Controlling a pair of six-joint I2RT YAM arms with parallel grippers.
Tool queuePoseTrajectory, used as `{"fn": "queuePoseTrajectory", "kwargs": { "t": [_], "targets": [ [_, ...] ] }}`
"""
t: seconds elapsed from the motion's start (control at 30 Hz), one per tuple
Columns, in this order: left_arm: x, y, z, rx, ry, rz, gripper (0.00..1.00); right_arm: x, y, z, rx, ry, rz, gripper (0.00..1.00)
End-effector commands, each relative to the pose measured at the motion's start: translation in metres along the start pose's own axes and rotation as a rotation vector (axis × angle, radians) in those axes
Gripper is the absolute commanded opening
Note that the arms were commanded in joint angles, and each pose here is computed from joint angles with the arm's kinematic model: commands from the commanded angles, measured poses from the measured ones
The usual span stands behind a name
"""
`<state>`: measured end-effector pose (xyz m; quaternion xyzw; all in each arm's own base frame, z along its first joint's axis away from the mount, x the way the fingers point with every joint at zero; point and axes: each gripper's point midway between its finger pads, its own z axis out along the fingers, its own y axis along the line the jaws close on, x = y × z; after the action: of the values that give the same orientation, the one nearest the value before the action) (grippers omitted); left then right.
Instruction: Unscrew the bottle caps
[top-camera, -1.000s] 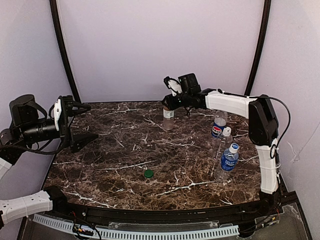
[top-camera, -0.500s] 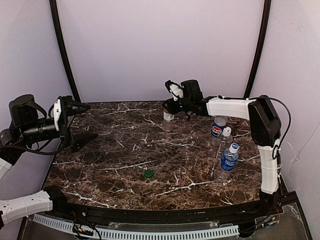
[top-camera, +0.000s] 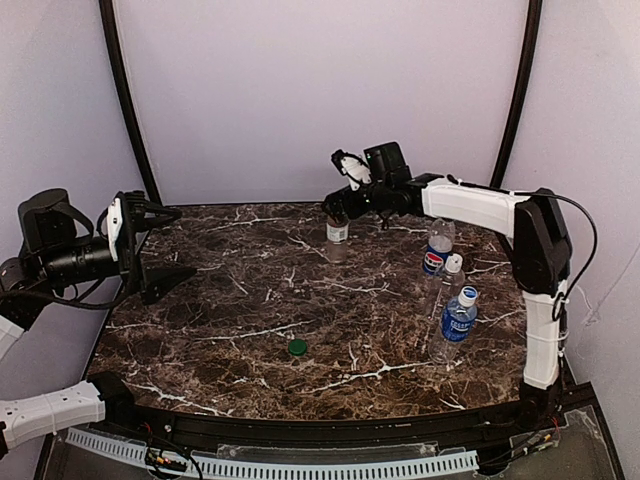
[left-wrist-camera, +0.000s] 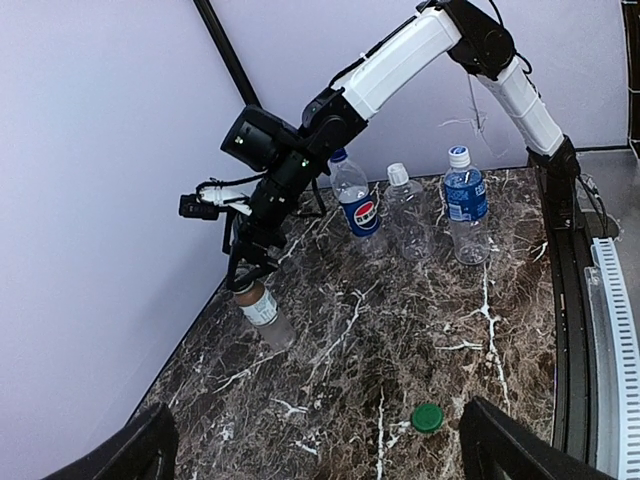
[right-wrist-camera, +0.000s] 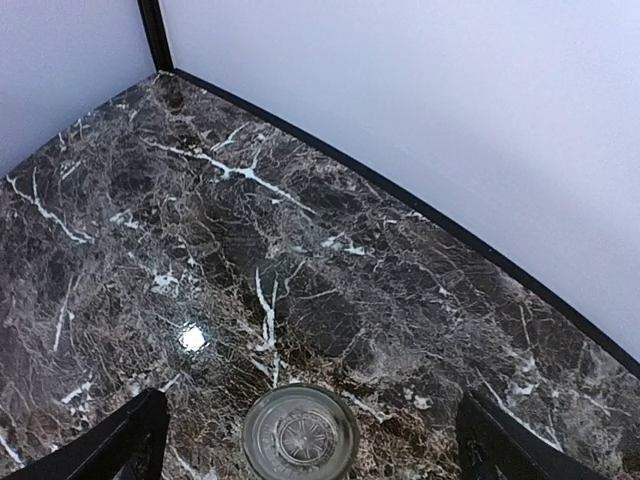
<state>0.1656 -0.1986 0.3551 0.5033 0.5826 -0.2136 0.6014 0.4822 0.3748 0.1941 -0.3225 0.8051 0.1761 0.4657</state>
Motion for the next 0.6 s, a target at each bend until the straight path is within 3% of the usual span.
{"fn": "queuePoseTrajectory", "kwargs": {
  "t": [0.0,0.13,0.37,0.57],
  "targets": [
    [-0.004,0.008,-0.005,-0.042,-0.029,-0.046,0.99,-0.086,-0.01,-0.073,0.069,-0.149,0.047,0.99],
    [0.024,0.031,-0.012,-0.206,-0.012,-0.188,0.99,-0.1,-0.017,-0.129,0.118,-0.136,0.142,0.99],
    [0.097,0.067,-0.05,-0.558,-0.04,-0.527,0.97,-0.008,-0.064,-0.195,0.414,0.195,0.279,0.99],
    [0.14,0.08,-0.068,-0.731,-0.035,-0.584,0.94,0.048,-0.089,-0.221,0.506,0.327,0.347,0.99]
  ]
}}
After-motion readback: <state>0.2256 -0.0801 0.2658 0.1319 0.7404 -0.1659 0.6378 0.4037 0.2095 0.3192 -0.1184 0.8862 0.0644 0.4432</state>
